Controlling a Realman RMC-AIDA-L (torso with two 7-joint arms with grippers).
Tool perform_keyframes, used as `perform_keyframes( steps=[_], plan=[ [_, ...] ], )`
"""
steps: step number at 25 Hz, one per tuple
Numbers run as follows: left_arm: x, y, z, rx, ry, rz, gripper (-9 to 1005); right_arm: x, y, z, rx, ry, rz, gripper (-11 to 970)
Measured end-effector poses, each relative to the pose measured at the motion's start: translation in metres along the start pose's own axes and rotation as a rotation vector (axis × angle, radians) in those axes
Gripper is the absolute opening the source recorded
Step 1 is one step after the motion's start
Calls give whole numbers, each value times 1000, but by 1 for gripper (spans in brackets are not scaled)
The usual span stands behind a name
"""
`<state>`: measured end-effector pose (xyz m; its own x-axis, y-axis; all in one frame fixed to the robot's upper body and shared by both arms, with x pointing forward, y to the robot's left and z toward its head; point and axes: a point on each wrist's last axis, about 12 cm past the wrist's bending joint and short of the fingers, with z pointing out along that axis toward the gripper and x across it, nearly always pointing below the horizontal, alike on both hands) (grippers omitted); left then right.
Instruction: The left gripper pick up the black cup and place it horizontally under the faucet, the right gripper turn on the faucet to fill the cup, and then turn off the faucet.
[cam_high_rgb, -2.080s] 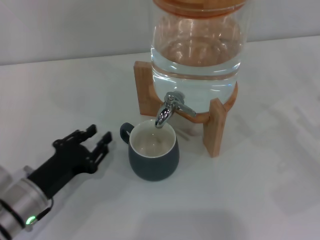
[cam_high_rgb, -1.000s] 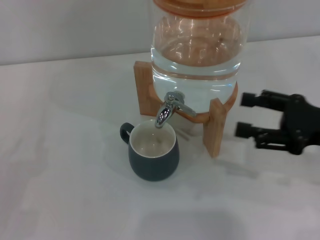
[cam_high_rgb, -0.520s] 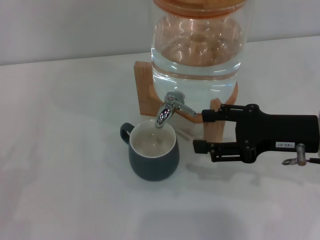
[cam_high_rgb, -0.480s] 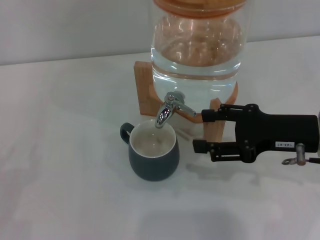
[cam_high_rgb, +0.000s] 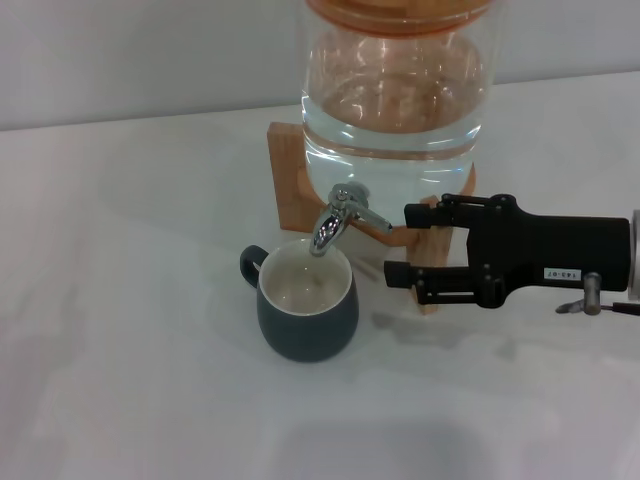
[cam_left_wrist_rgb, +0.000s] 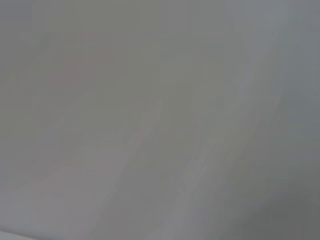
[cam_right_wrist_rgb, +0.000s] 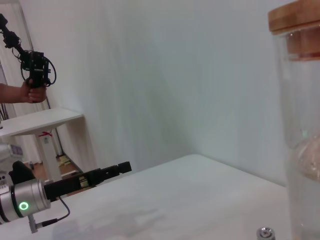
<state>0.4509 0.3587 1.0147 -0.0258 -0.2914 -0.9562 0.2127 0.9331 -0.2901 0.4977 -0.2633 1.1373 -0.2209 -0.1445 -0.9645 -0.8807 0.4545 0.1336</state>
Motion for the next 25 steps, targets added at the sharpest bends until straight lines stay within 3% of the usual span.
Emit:
perform_keyframes(
  steps=[25],
  plan=[
    [0, -1, 2, 6, 3, 0, 434, -9, 15, 18, -98, 8, -21, 795]
  ],
)
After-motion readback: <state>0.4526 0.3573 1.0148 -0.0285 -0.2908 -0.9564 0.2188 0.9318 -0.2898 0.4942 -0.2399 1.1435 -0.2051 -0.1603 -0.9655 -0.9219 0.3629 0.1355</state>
